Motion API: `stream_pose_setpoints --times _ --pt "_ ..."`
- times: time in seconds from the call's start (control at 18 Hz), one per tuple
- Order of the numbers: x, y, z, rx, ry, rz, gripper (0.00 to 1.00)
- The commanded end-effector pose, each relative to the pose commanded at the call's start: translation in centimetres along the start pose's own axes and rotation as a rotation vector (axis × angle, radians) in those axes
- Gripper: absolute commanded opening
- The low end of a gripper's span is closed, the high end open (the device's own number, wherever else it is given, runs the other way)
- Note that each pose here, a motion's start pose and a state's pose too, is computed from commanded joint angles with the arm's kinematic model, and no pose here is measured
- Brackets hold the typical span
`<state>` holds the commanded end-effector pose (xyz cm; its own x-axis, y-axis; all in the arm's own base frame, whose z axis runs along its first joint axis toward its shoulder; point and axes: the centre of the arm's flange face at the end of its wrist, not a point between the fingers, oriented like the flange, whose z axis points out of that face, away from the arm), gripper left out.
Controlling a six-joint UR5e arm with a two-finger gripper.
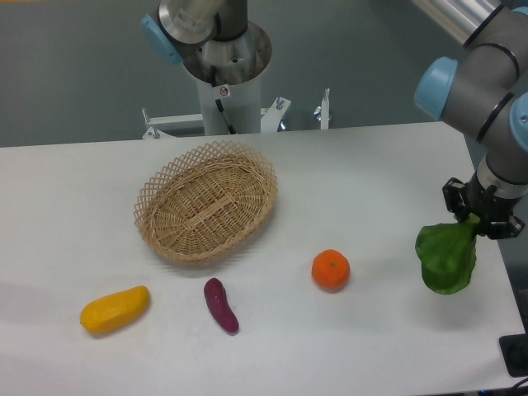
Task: Pick up the green vegetable from the table
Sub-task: 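Lift the held bok choy up off the table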
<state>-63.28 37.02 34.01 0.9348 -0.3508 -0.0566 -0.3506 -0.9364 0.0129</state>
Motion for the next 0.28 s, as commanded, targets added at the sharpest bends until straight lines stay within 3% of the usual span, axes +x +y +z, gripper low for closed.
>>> stream_pose_setpoints --times 0.28 --pt "0.07 -0.13 0.13 0.002 0.001 0.002 0.23"
